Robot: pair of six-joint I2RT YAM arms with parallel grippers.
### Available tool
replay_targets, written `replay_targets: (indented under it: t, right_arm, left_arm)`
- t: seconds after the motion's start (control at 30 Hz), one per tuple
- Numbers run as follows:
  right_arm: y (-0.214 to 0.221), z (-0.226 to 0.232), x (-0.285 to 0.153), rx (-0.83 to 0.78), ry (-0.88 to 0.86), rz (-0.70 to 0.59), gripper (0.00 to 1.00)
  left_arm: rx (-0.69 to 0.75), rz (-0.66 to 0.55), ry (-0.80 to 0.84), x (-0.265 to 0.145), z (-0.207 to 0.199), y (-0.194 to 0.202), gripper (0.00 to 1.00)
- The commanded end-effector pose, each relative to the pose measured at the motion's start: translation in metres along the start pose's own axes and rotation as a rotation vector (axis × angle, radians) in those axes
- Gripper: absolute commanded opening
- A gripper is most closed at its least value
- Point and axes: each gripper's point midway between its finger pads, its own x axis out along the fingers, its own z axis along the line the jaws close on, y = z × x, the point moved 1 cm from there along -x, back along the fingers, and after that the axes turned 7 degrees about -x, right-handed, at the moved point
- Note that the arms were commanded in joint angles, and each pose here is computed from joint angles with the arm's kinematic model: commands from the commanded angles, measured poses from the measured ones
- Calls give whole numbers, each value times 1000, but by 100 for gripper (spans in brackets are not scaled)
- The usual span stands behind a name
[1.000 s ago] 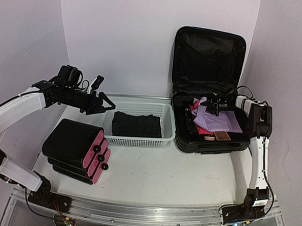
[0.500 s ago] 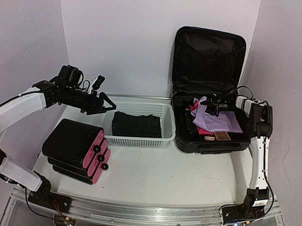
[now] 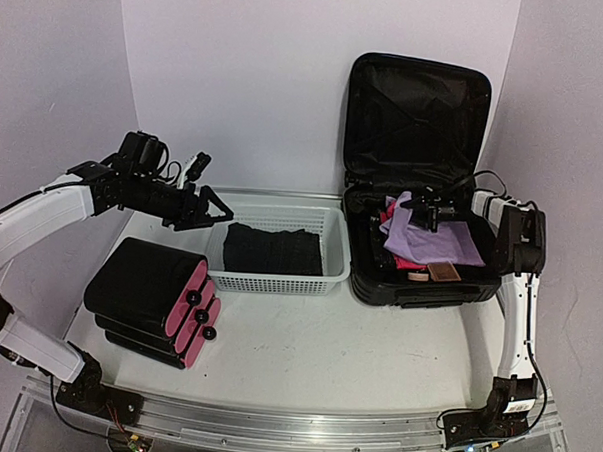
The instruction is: Open, take out, and arrange the luggage
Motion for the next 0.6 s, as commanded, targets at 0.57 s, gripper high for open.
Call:
replay_targets:
  t: [0.57]
  right_arm:
    - [0, 53, -15, -120, 9, -43, 0]
  left_arm:
    - [53, -46, 39, -2, -20, -17, 74]
